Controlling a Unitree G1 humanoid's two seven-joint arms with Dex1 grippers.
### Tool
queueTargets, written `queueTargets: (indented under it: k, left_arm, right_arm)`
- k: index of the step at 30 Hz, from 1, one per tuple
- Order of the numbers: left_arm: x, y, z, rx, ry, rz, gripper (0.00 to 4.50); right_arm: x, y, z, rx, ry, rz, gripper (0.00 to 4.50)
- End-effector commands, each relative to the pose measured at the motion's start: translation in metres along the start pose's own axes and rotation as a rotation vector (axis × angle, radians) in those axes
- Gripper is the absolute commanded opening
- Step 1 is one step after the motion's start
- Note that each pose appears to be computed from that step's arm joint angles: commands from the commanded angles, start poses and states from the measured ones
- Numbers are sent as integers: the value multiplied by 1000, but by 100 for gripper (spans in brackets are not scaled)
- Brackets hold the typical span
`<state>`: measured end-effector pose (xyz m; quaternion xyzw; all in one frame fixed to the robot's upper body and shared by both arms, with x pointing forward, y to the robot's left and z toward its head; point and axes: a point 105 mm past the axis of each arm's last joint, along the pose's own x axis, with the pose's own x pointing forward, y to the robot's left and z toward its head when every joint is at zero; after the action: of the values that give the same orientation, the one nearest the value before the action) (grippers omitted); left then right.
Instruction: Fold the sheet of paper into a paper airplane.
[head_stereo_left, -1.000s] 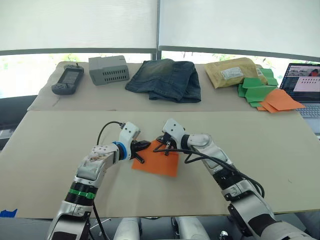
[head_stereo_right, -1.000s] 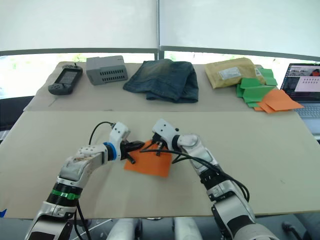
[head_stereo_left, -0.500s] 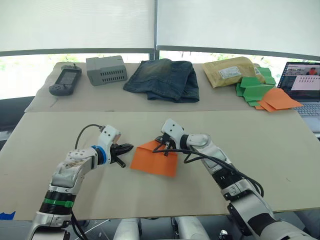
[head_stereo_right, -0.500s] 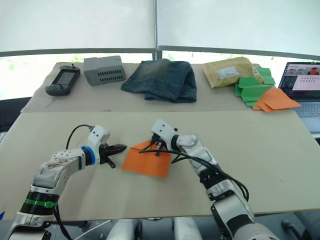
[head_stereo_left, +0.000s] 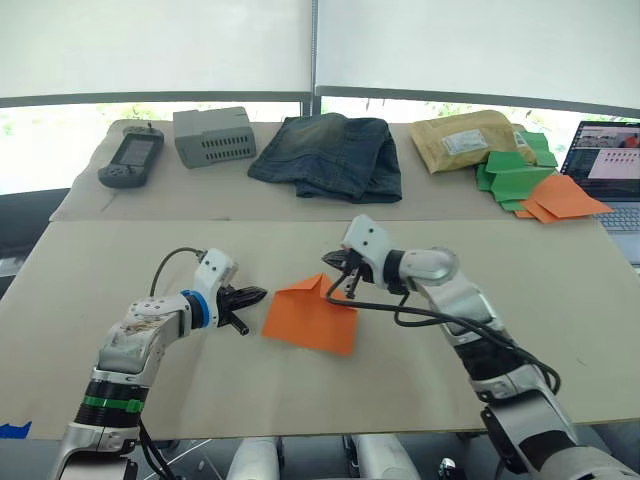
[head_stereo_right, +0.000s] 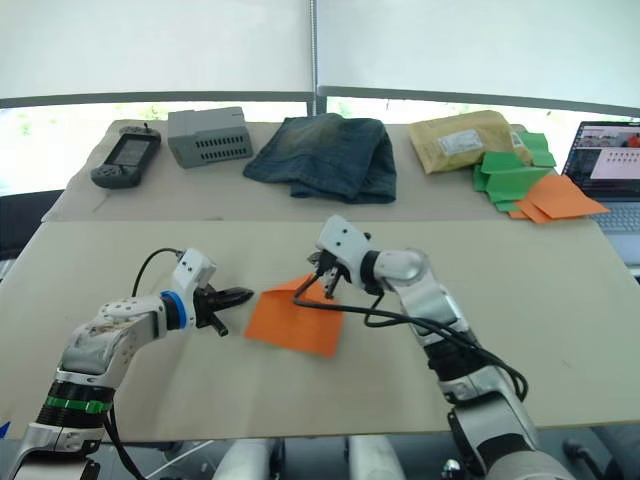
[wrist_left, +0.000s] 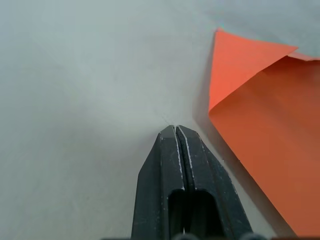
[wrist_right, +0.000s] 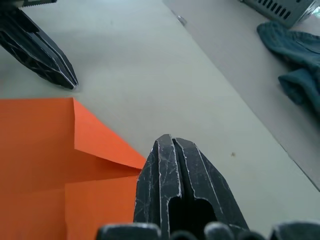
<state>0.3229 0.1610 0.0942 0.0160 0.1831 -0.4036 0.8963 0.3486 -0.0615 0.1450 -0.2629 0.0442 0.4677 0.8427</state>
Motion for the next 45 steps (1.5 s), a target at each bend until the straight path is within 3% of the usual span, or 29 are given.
queueTargets:
  k: [1, 6, 11, 16, 24, 37, 45]
  left_arm:
    - [1, -11, 48, 87, -157, -94, 5]
    - [25, -25, 62, 141, -160, -203, 5]
    - [52, -37, 44, 194, -62, -289, 5]
    - [65, -39, 23, 242, 26, -318, 5]
    - [74, -42, 9, 251, 74, -321, 5]
    - [71, -45, 2, 233, 73, -306, 5]
    - [76, -50, 2, 247, 63, -303, 5]
  right_arm:
    - [-28, -7, -6, -11, 50, -31, 0]
    - [-56, -2, -39, 20, 193, -46, 0]
    - [-74, 10, -56, 59, 278, -53, 0]
    - [-79, 21, -59, 92, 283, -46, 0]
    - [-59, 49, -51, 154, 154, 43, 0]
    - [-28, 43, -13, 116, -14, 55, 0]
    - [-11, 43, -18, 103, 11, 78, 0]
